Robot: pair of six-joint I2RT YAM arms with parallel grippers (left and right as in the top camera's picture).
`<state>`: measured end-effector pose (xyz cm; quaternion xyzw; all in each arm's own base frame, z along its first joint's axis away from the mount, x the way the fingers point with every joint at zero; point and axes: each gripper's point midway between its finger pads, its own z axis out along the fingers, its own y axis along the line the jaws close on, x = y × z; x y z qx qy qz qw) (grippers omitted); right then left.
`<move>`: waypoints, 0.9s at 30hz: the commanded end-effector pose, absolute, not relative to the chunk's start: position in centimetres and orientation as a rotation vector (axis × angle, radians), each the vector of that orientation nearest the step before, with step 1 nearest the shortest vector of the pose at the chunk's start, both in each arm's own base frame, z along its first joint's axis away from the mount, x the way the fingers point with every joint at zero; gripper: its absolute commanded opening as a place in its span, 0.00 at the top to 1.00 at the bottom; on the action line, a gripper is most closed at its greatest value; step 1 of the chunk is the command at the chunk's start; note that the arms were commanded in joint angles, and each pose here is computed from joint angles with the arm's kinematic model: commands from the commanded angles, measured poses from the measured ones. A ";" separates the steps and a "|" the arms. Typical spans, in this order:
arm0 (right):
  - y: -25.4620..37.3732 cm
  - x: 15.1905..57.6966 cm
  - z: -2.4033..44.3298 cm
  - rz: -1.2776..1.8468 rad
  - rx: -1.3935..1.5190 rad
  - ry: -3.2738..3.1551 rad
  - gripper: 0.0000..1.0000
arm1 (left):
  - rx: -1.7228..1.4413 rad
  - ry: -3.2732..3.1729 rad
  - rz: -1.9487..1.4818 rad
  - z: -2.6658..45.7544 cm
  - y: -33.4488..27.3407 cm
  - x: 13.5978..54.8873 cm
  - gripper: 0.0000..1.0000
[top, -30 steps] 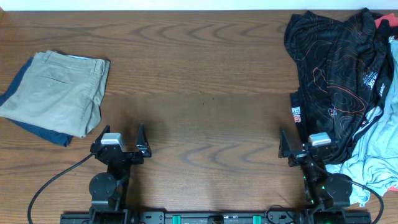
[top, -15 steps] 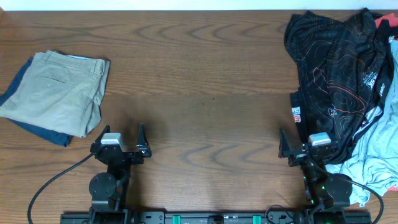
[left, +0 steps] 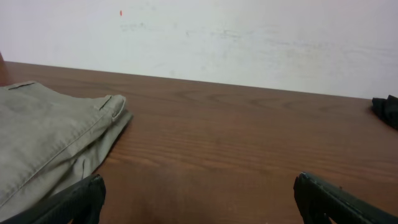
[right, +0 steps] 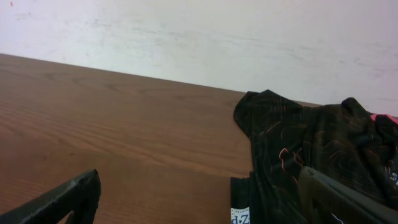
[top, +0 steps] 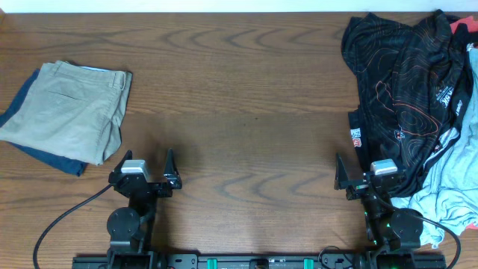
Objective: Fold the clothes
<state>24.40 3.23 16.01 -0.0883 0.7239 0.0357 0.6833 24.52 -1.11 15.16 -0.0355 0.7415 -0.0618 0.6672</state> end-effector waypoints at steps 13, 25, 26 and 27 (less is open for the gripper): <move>3.4 24.4 15.9 0.075 -0.214 1.623 0.01 | -0.062 1.723 -0.137 13.8 -1.3 24.4 0.02; 3.5 24.4 15.9 0.136 -0.155 1.632 0.01 | -0.085 1.724 -0.157 13.7 -1.3 24.4 0.02; 3.5 24.4 15.8 0.149 -0.140 1.636 0.01 | -0.083 1.722 -0.161 13.9 -1.4 24.4 0.02; 3.4 24.4 15.8 0.165 -0.117 1.640 0.01 | -0.082 1.718 -0.168 14.1 -1.5 24.3 0.02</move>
